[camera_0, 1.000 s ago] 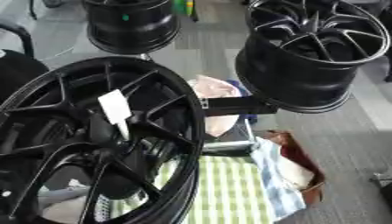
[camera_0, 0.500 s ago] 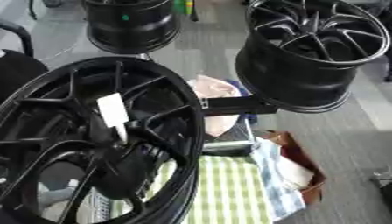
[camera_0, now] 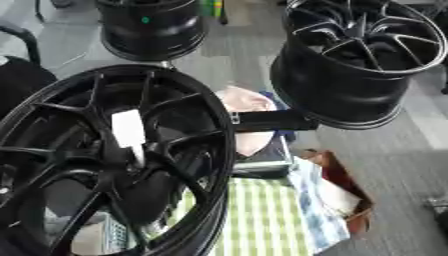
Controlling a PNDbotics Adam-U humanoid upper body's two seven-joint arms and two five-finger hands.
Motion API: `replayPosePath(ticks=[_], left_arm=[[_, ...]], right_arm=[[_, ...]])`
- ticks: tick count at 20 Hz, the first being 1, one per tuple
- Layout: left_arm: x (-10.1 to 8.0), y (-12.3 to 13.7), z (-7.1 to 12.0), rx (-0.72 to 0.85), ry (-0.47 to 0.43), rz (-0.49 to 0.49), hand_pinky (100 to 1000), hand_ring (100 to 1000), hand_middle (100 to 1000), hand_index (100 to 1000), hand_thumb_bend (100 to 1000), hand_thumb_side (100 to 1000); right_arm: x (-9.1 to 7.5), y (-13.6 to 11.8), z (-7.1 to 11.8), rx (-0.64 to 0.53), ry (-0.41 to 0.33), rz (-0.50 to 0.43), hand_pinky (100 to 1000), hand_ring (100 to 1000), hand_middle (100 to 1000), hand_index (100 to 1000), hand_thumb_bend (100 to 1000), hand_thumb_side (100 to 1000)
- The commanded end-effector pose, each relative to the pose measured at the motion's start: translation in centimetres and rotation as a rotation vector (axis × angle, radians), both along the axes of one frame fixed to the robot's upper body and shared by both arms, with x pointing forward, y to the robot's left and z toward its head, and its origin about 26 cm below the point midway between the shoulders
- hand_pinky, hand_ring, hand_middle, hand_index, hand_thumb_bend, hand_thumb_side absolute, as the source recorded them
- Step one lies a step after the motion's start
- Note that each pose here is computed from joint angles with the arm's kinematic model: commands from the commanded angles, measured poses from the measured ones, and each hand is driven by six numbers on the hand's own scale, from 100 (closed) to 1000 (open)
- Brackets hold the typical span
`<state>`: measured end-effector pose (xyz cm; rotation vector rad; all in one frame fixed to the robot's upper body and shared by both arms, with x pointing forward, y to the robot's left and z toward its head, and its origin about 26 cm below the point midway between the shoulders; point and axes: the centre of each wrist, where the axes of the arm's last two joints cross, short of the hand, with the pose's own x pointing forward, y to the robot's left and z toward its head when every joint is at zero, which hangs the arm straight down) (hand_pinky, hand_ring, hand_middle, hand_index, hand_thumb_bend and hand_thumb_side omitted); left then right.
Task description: Pull the pin out of the wheel hub.
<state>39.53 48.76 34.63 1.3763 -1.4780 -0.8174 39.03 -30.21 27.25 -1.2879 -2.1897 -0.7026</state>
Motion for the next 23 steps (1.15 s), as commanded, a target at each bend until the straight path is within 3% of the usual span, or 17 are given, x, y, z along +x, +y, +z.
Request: replayPosePath(ticks=[1,2,3,4,8,11,14,15,16,23], left_arm=[[-0.5,-0.3,2.1,0.041,-0.076,0.008,876,817,686,815,275,326],[-0.5,-0.5,2.2,0.041,-0.097,0.004,874,814,681,806,271,332],[-0.5,-0.7,2.3,0.041,-0.115,-0.003,874,811,676,797,329,417],[-0.5,-1.0,2.3,0.043,-0.132,-0.016,876,810,675,797,276,326],[-0.3,-3.0,2.7,0.062,-0.173,-0.125,873,805,672,799,292,347],[-0.3,-4.9,2.9,0.094,-0.184,-0.242,865,818,732,819,292,384],[-0.2,-7.1,2.6,0.134,-0.161,-0.365,865,819,767,826,308,400],[-0.3,-7.7,2.5,0.147,-0.152,-0.404,861,807,763,820,366,405],[-0.4,-8.3,2.4,0.162,-0.144,-0.443,858,798,755,817,307,400],[-1.7,-11.8,1.7,0.254,-0.073,-0.688,851,778,701,819,284,409]], right_arm=[[-0.4,0.0,1.2,-0.015,-0.037,-0.001,733,776,687,802,100,687],[-0.4,0.0,1.2,-0.015,-0.038,-0.001,733,776,687,802,100,686],[-0.4,0.0,1.2,-0.016,-0.039,-0.001,733,776,687,802,100,681],[-0.5,0.0,1.3,-0.017,-0.040,-0.001,733,776,687,802,100,683],[-0.3,0.2,1.3,-0.024,-0.037,0.002,733,776,687,801,100,677],[-0.2,0.5,1.4,-0.038,-0.033,0.000,733,776,687,801,100,658],[0.0,0.8,1.4,-0.046,-0.028,0.002,732,775,686,801,100,658],[0.0,0.8,1.4,-0.047,-0.027,0.003,731,775,685,801,100,658],[0.0,0.9,1.4,-0.048,-0.026,0.004,731,775,685,801,100,658],[0.1,1.5,1.6,-0.067,-0.029,0.010,731,773,684,800,100,633]])
